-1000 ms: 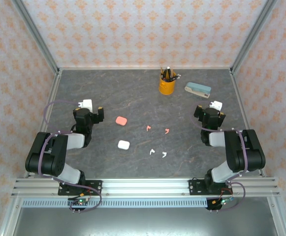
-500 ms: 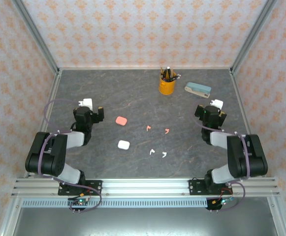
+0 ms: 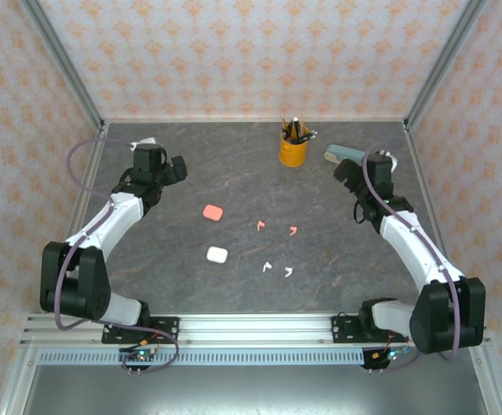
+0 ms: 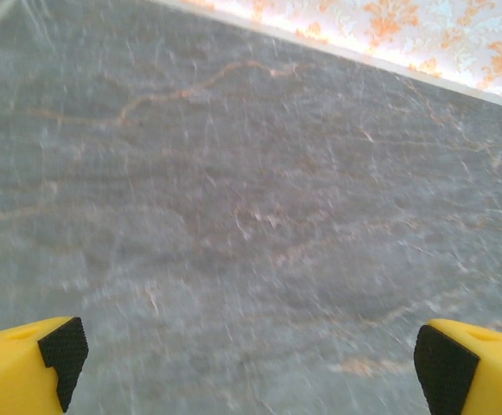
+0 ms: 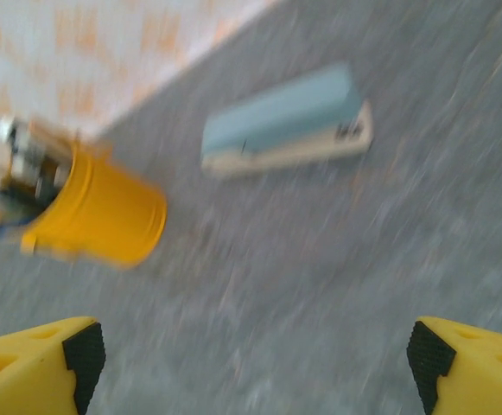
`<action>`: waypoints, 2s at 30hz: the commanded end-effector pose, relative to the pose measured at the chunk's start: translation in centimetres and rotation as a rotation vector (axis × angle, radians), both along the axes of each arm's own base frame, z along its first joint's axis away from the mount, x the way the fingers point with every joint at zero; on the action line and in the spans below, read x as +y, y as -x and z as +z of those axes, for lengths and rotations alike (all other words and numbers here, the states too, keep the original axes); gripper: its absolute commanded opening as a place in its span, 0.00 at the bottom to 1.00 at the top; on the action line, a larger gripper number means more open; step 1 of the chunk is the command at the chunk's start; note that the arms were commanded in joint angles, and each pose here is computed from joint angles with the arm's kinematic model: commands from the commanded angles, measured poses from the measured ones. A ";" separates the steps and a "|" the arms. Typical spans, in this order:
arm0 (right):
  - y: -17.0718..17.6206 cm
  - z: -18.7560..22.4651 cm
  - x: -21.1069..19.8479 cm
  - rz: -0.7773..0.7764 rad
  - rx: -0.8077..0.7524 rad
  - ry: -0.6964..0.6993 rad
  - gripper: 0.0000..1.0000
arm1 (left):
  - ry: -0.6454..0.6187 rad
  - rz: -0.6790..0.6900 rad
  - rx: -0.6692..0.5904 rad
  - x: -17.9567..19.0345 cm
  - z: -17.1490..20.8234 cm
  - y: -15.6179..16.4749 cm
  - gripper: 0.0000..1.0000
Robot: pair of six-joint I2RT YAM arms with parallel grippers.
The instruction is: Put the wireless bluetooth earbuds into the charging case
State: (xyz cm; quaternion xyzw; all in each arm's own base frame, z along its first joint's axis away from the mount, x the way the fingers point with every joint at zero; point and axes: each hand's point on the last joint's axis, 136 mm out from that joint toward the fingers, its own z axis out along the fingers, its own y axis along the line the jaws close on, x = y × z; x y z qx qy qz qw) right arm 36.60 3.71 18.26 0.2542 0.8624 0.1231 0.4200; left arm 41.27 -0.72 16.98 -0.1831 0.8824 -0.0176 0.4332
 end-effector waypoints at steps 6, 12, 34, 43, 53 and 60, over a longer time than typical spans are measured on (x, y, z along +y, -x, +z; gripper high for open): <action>6.7 -0.4 9.4 0.156 0.204 -0.099 0.90 | 0.180 0.199 -0.015 0.7 2.7 7.1 1.00; 8.8 -2.0 17.2 0.248 0.330 -0.032 0.89 | 0.325 0.226 -0.023 -0.2 1.4 9.1 1.00; 13.4 -10.8 34.8 0.273 0.646 0.130 0.95 | 0.405 0.532 0.084 5.3 -3.7 11.6 1.00; 13.5 -13.3 36.6 0.288 0.691 0.141 0.96 | 0.430 0.549 0.105 6.0 -5.0 10.7 1.00; 13.9 -15.0 37.8 0.300 0.726 0.138 0.94 | 0.453 0.551 0.105 6.2 -5.3 10.3 1.00; 14.7 -15.8 38.0 0.301 0.737 0.149 0.93 | 0.462 0.545 0.104 6.1 -5.3 10.2 1.00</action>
